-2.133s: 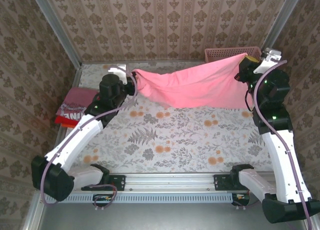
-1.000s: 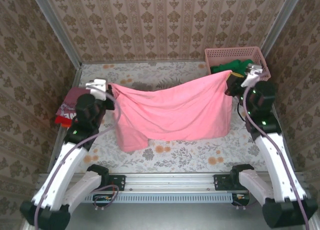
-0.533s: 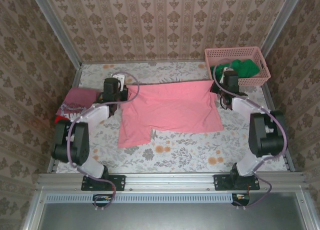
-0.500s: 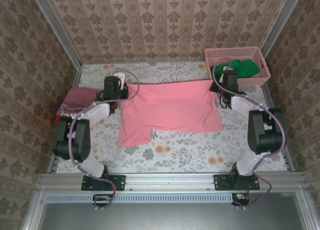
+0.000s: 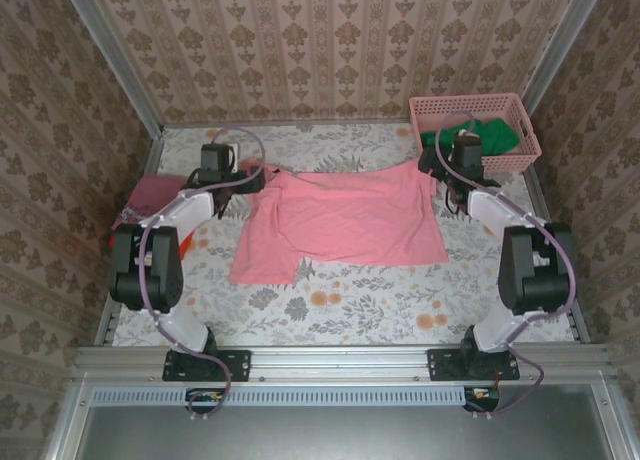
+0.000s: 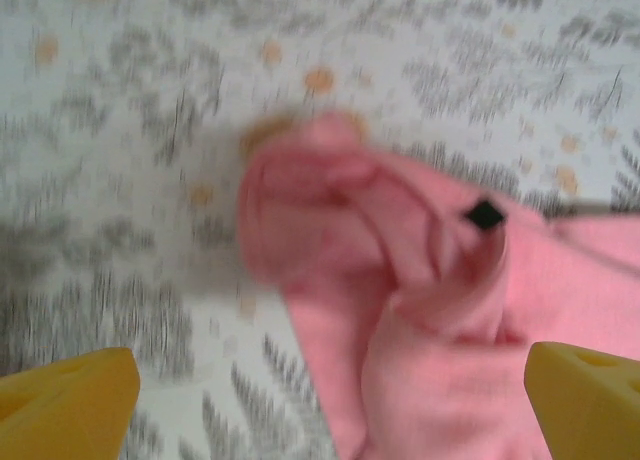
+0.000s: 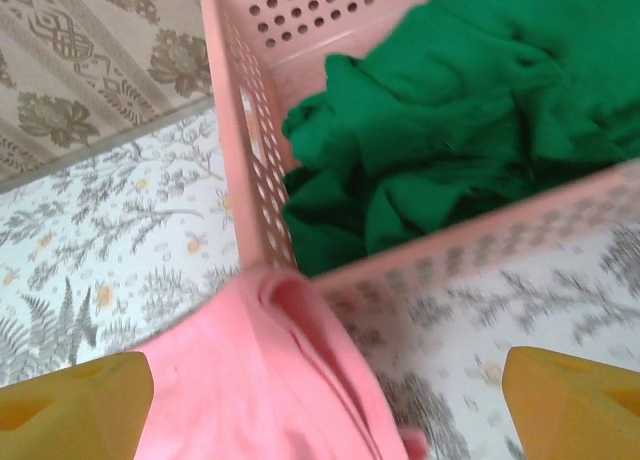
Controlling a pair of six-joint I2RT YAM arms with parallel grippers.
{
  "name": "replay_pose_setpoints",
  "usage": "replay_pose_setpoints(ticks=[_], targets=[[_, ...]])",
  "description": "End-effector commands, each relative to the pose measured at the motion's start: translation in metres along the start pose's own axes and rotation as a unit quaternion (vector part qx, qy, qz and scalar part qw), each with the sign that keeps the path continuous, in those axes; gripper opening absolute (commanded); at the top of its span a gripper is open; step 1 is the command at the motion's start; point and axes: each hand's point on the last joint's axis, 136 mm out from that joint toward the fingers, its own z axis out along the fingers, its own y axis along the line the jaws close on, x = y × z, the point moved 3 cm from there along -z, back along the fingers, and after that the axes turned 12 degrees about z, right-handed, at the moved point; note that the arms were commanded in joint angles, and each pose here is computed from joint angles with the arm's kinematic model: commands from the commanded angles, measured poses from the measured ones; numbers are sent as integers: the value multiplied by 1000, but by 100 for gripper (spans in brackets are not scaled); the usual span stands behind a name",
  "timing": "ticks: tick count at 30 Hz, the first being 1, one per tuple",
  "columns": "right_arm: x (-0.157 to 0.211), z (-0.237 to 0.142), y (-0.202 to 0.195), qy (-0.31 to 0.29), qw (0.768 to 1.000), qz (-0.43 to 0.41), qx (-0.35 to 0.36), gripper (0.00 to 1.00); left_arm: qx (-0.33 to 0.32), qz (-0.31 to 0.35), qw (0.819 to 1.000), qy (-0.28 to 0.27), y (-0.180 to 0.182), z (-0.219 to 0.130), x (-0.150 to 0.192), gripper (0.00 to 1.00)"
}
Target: Fold and stack the t-shirts
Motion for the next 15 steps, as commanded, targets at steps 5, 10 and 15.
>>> replay_pose_setpoints(ticks=[5,10,15], targets=[[45,-49,-19,64,997,38,-15,90,-35,-123,984,124,2,-54,84,100],[60,-67,-17,87,994,53,-38,89,-40,-125,975,181,1,-73,122,87],[64,-62,-13,101,993,52,-42,89,-23,-104,973,204,-1,-62,130,64]])
